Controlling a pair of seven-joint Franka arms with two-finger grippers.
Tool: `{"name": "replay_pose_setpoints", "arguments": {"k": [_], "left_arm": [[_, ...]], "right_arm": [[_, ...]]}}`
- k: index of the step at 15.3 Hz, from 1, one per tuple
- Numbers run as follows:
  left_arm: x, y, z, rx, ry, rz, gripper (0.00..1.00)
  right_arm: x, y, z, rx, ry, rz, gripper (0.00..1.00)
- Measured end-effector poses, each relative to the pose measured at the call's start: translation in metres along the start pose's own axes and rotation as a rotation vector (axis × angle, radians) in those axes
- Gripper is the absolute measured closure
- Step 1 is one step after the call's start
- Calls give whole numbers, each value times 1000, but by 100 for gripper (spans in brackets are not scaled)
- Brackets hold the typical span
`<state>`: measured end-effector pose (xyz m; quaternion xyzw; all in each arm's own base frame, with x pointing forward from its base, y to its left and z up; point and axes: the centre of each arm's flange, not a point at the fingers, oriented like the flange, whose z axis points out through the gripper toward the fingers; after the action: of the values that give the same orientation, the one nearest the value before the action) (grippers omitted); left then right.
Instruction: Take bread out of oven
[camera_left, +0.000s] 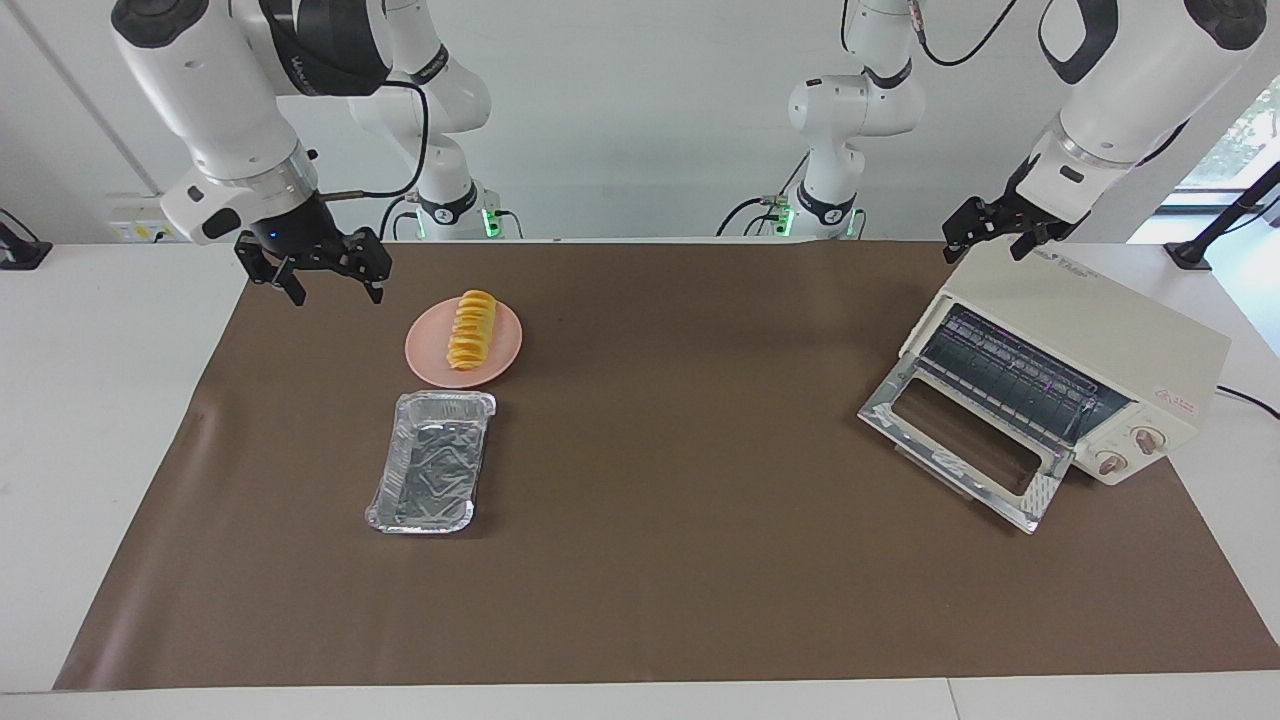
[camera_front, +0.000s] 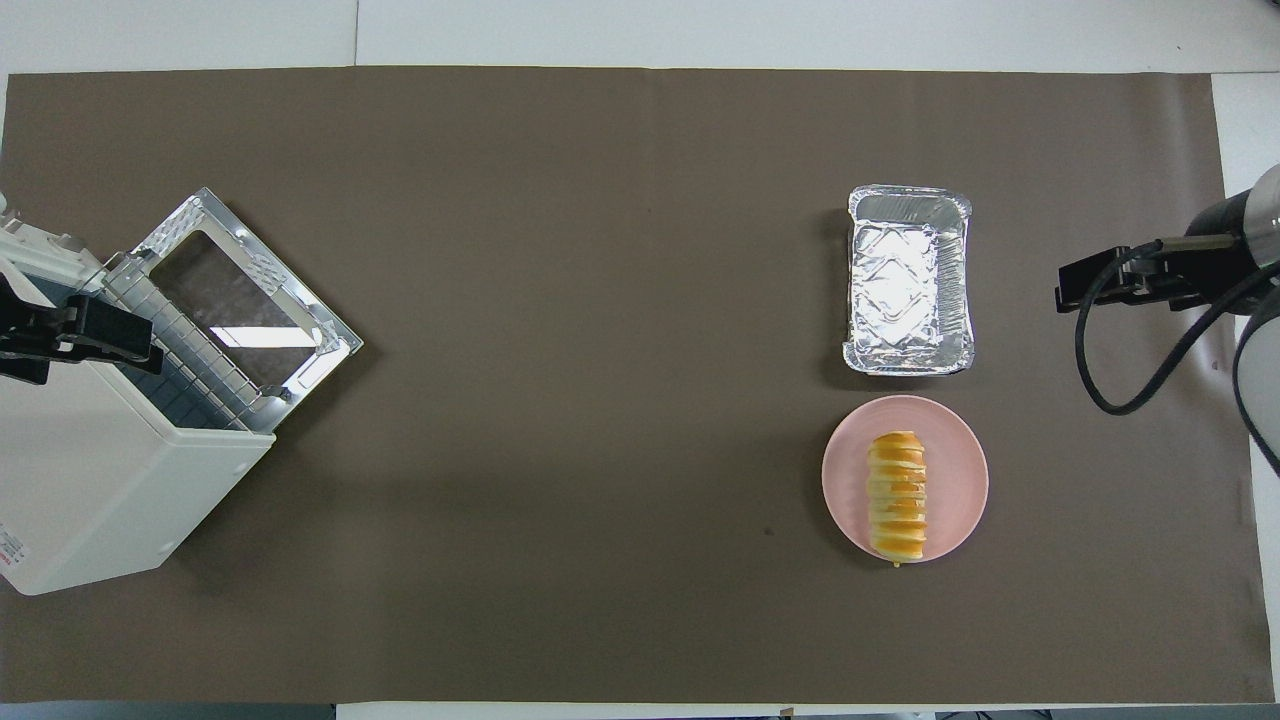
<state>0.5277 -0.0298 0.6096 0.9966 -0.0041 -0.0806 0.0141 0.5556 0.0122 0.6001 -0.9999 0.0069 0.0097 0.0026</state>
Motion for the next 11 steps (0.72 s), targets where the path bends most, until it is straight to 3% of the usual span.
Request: {"name": "replay_pose_setpoints", "arguments": {"k": [11], "left_arm": [[0, 0, 0, 0, 0, 0, 0]], "right_arm": [[2, 19, 2, 0, -5, 35, 0]]}}
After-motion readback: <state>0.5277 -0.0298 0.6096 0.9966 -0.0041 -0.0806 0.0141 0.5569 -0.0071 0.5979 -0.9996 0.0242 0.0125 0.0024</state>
